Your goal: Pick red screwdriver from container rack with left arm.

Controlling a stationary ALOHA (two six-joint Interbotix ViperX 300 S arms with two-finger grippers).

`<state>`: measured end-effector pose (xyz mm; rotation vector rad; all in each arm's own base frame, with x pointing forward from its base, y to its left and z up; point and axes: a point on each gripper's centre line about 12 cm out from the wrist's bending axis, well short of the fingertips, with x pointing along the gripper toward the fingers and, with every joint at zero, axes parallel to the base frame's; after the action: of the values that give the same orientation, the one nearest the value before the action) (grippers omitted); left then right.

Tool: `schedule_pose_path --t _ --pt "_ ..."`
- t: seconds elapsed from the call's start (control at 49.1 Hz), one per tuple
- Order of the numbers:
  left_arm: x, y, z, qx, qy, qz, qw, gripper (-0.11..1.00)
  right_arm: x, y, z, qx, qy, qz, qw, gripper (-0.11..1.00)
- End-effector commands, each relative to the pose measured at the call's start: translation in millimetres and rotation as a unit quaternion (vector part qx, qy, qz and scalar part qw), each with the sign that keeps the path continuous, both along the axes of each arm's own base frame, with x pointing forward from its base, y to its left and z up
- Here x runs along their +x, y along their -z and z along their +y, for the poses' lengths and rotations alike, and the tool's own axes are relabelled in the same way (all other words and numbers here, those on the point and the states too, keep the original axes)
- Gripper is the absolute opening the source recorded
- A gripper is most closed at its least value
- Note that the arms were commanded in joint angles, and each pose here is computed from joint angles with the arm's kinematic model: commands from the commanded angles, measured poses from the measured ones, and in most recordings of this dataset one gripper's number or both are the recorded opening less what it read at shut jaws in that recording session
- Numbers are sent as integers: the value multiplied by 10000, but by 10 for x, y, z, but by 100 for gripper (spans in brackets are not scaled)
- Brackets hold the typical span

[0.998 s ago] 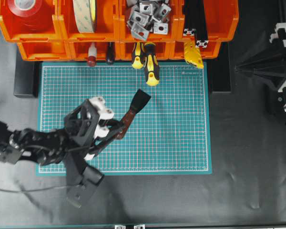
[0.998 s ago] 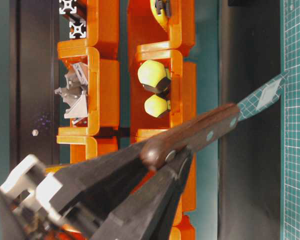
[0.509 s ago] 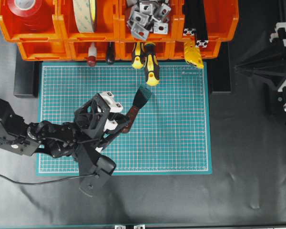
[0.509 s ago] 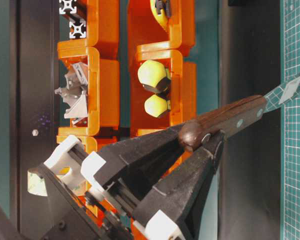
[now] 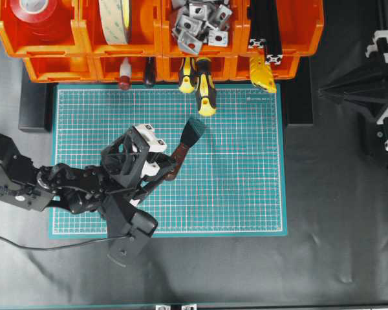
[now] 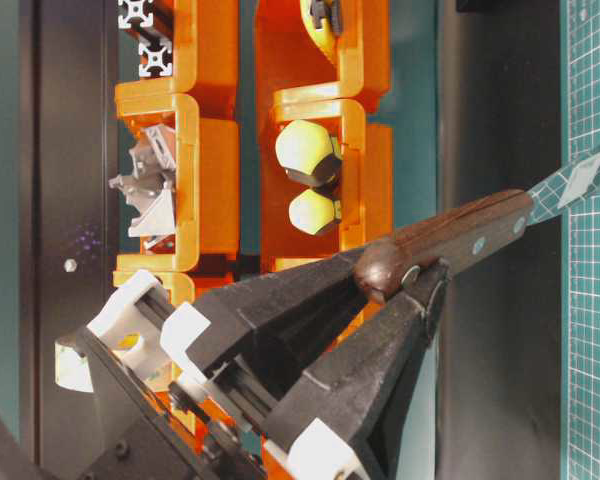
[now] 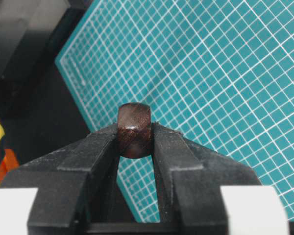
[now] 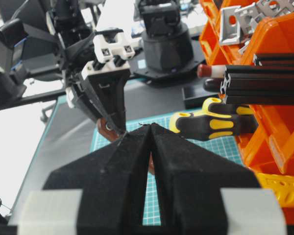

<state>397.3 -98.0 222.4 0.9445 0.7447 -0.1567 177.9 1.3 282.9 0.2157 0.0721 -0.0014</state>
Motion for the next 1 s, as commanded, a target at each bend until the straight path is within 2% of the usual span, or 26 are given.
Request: schedule_pose_path --t 0.0,0.061,0.143,0.244,0.305,0.428,0.529,0.611,0.713,0.794,0.896,0.977 --pt "12 -82 -8 -76 34 -134 9999 21 17 -49 -4 0 12 -53 10000 0" --pt "1 -53 -15 -104 70 -118 9999 27 19 -43 0 8 2 -30 10000 0" --pt "-19 0 -12 -162 99 -87 9998 45 19 -43 0 8 2 -30 10000 0" --pt "-44 63 4 -283 -2 -47 9996 68 19 -45 0 8 3 -38 10000 0" --pt "-55 84 15 -386 -110 -45 9992 78 19 -45 0 8 3 -38 10000 0" --pt "-80 104 12 -746 -427 -97 9963 82 19 -45 0 8 3 -38 10000 0" --pt "-103 118 -18 -1225 -818 -169 9889 82 19 -39 0 8 0 -15 10000 0" --pt "-121 133 -70 -1741 -1256 -259 9763 82 19 -39 0 8 0 -15 10000 0" --pt "-114 191 -130 -2447 -1884 -361 9504 82 22 -38 0 8 1 -15 10000 0" --pt "-138 292 -133 -2872 -2362 -367 9276 82 22 -44 -1 0 4 -38 10000 0" --pt "-215 378 -100 -3197 -2782 -371 9050 82 21 -32 -3 8 8 -8 10000 0" --pt "-271 415 -63 -3248 -2904 -356 8994 82 22 -38 0 8 1 -15 10000 0"
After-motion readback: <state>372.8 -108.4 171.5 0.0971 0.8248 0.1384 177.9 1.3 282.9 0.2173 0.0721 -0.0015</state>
